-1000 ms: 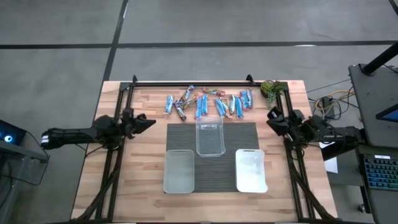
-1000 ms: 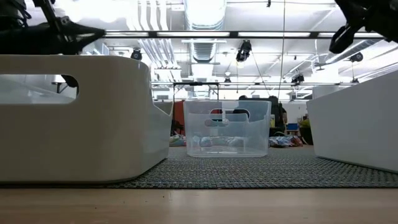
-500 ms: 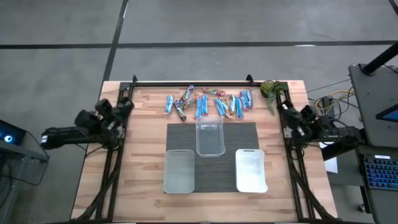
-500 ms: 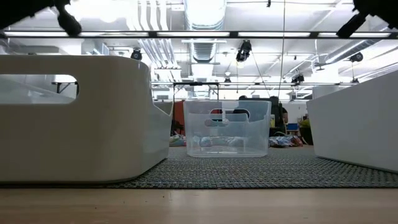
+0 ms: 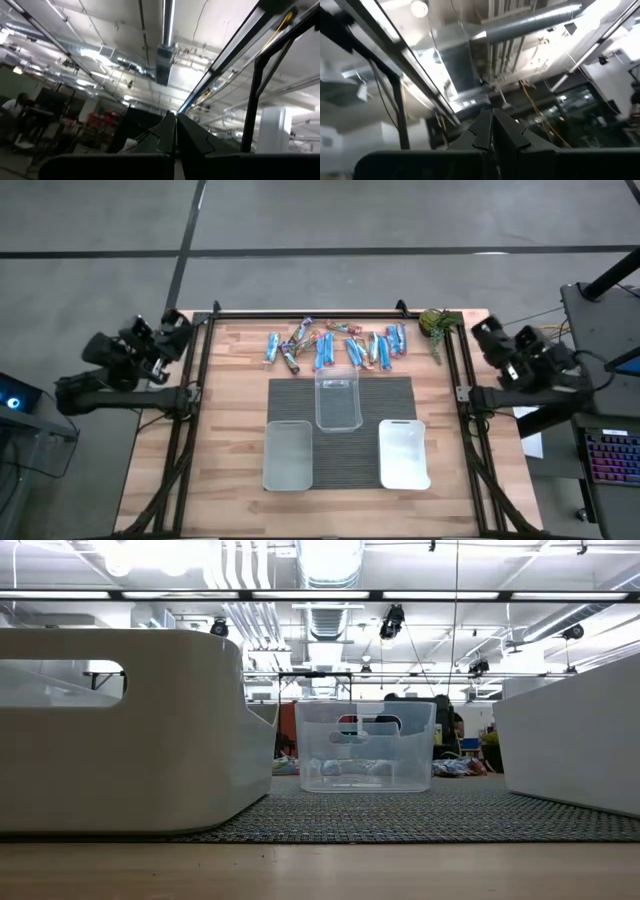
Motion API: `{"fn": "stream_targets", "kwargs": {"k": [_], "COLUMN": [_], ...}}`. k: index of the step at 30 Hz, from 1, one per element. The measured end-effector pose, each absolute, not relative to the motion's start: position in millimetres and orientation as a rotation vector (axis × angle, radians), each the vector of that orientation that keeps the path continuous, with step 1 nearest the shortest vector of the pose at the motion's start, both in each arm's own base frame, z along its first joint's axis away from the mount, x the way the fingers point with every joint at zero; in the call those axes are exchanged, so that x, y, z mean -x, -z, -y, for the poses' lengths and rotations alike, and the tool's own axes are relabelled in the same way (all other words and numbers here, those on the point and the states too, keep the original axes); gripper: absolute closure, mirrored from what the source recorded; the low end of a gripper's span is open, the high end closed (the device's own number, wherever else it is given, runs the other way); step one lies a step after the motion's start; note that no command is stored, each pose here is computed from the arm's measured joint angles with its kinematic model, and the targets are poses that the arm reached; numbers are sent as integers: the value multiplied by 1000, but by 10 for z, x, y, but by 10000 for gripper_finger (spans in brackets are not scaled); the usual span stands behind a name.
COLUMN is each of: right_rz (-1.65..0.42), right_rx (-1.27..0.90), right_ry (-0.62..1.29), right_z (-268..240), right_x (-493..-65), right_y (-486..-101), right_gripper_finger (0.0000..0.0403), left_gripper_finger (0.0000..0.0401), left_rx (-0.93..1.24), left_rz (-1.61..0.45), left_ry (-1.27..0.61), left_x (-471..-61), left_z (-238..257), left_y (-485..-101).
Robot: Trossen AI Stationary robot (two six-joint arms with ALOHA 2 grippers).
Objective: Pick and place Granola Bars by type
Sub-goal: Put the red granola bar into the gray bin
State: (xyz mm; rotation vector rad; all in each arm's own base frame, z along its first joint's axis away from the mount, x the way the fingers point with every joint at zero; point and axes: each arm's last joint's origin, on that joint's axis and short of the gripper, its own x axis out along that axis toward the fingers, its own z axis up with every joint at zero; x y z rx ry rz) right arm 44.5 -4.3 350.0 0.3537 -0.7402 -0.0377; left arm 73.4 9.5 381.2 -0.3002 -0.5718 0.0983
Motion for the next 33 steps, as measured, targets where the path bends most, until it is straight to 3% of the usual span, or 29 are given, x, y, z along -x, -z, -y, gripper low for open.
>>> {"fn": "stream_targets", "kwargs": {"k": [18, 33], "right_rz": [420, 247], "right_rx": [-206, -181], "right_ry": [116, 155], "right_z": [39, 44], "right_x": [-690, -810], "right_y": [-4905, -5341], "right_gripper_finger": [394, 394], "left_gripper_finger": [401, 401], "left_rx": [160, 62], "left_rz": [442, 224], "left_ry": [-160, -267], "left_x": [-727, -950], "left_z": [-97, -139], "left_y": [-4928, -5216]}}
